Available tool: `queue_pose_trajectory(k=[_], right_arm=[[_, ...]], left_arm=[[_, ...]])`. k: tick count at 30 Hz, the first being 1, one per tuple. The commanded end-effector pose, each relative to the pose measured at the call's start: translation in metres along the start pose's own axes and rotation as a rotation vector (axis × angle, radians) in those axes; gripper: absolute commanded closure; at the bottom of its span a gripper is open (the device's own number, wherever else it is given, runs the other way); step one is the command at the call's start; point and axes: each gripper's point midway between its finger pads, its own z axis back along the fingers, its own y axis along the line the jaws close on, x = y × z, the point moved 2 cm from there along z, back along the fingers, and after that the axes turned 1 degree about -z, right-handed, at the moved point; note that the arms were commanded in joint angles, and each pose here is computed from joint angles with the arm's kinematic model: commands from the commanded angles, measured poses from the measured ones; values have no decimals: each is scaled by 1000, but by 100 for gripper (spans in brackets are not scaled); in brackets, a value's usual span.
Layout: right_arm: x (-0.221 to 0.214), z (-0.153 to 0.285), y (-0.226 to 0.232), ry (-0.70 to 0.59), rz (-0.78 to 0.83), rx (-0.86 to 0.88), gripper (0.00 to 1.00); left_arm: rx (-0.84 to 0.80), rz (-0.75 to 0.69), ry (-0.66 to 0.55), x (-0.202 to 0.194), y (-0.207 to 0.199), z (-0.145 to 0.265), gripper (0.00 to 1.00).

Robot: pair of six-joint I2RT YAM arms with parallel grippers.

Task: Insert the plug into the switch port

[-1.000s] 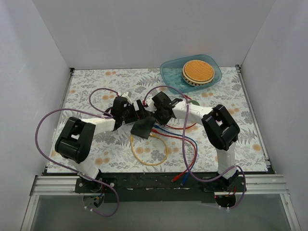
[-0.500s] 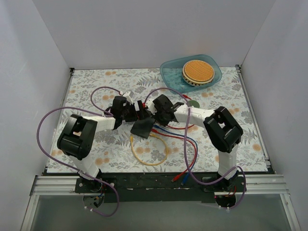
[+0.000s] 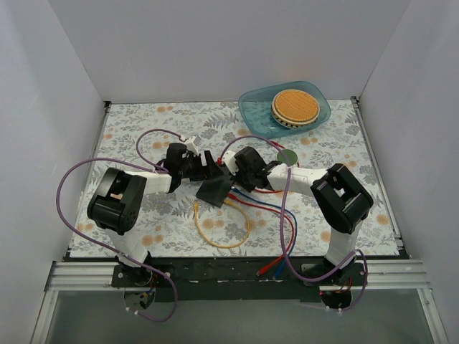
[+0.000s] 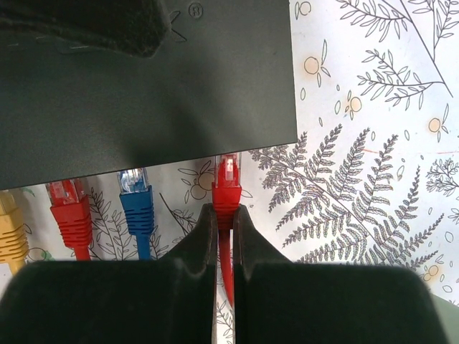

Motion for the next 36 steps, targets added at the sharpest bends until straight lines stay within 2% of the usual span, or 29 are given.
queue_pose_trajectory(k=[1,10,19,30,36], right_arm=[[26,-2,11,-117,24,49,99],[40,7,9,-176,21,42,99],[61,23,11,-235,36,66,99],[75,43,20,-341,96,114,99],[76,41,17,-332,80,95,99]], left_arm=[[-219,-42,49,-5,-47,6,26],[-284,-56,48,-3,-64,19,34],[-336,-86,50,8,-80,19,35],[-344,-87,93,1,-83,11,36],[-363,-96,108,-2,-91,11,38]])
